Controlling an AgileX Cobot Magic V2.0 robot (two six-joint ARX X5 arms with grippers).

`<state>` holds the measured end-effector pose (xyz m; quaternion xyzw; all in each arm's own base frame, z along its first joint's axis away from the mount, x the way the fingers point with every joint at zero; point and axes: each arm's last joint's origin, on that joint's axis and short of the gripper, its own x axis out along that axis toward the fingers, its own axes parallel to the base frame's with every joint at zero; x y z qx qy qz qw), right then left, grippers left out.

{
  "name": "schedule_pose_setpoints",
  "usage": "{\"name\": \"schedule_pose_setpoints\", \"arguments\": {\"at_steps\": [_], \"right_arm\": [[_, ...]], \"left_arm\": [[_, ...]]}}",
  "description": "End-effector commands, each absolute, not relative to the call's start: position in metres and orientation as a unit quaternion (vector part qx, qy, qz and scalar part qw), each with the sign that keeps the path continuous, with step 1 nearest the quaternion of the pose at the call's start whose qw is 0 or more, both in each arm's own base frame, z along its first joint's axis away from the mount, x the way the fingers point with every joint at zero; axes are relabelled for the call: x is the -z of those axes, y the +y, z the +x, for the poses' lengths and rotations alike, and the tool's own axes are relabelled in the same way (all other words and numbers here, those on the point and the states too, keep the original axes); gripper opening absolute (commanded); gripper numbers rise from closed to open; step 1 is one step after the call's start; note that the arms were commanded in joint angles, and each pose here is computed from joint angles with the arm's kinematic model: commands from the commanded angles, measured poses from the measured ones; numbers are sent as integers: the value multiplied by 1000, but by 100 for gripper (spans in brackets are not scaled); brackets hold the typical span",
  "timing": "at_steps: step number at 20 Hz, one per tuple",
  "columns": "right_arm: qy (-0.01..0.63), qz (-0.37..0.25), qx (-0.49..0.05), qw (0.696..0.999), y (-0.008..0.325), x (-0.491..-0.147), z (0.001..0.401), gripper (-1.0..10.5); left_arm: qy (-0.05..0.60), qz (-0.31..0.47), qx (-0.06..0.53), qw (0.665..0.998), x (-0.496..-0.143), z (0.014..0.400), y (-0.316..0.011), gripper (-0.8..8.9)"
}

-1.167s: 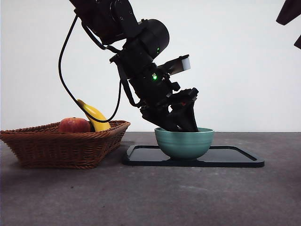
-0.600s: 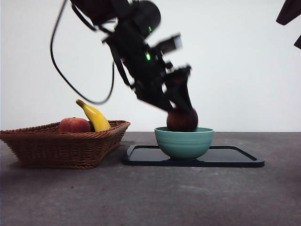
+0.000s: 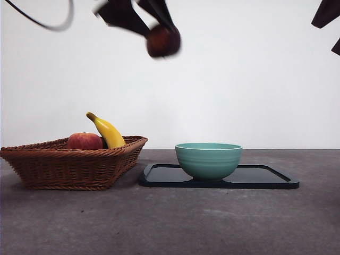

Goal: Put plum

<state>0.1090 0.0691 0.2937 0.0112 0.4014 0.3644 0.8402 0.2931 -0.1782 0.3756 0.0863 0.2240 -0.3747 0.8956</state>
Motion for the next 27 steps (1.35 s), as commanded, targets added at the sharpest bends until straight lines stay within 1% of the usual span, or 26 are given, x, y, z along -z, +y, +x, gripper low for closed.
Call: {"name": "schedule_pose_setpoints", "arguments": {"at_steps": [1, 5, 7, 9, 13, 18, 22, 27], "right_arm": [[391, 5, -371, 842, 71, -296, 110, 265], [389, 4, -372, 843, 71, -296, 111, 265], [387, 3, -372, 843, 71, -296, 111, 265], [387, 3, -372, 843, 71, -296, 111, 265], [387, 3, -372, 843, 71, -296, 111, 265], [388, 4, -372, 843, 71, -296, 111, 265], [387, 4, -372, 843, 71, -296, 111, 265], [387, 4, -372, 843, 71, -296, 111, 265]], "left_arm": [[208, 74, 362, 906, -403, 276, -158, 209], [239, 73, 318, 915, -421, 245, -119, 210], [257, 70, 298, 917, -422, 237, -104, 214], [270, 65, 283, 918, -415, 235, -94, 214], [305, 53, 255, 916, -369, 238, -81, 216], [300, 57, 214, 928, -306, 256, -74, 215], [313, 65, 207, 924, -275, 272, -75, 215], [361, 71, 208, 906, -238, 296, -81, 215]]}}
